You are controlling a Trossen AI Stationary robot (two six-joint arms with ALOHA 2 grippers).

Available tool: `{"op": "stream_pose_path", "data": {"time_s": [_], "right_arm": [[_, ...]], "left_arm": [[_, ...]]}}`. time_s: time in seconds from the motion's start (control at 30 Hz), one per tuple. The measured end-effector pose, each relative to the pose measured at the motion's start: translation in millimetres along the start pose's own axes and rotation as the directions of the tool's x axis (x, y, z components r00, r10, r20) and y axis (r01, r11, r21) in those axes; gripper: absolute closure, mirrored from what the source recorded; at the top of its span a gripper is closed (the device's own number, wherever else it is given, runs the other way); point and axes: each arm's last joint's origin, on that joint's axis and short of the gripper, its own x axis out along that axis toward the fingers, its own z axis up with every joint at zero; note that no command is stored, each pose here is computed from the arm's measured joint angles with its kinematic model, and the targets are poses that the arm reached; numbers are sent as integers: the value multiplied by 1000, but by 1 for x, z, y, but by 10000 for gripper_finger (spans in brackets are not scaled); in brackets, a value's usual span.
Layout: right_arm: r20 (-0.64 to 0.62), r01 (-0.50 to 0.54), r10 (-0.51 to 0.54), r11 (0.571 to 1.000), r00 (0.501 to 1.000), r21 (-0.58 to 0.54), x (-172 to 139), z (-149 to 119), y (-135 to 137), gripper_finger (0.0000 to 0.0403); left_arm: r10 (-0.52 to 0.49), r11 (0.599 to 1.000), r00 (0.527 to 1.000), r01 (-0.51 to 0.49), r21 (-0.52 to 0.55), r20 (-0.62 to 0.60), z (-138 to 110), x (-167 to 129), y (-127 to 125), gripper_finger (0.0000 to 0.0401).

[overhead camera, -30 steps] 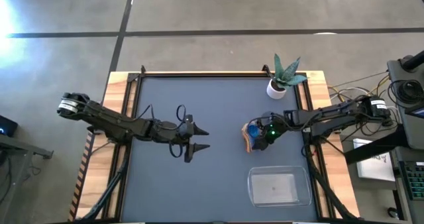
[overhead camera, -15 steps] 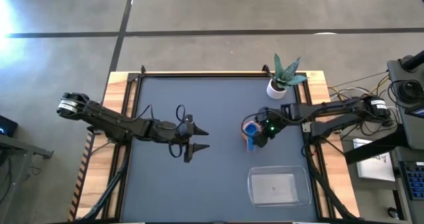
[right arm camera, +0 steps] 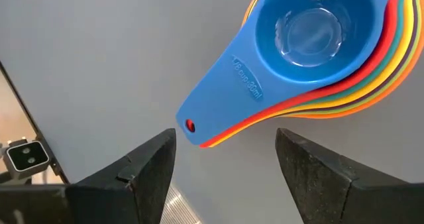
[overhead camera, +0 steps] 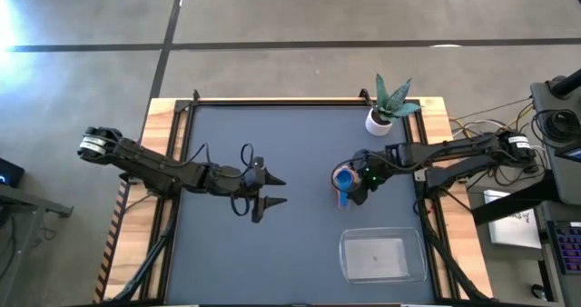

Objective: Nest measuring cups in basket
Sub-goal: Put the stacked measuring cups into the bin

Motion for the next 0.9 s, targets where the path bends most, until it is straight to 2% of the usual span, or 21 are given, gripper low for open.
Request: {"op": "stream_pose_path", "data": {"time_s": [0.4,0.9], "right_arm": [[33,56,-55,997,998,-53,2,-4,0,161],[94,61,-52,993,994,-101,-9,-11,5,172]], "left_arm": [[-6,1000,1000,6,13,-4,-2,-1,-2,170],[-15,1000,1000,14,19,23,0,-1,-3,170]]}}
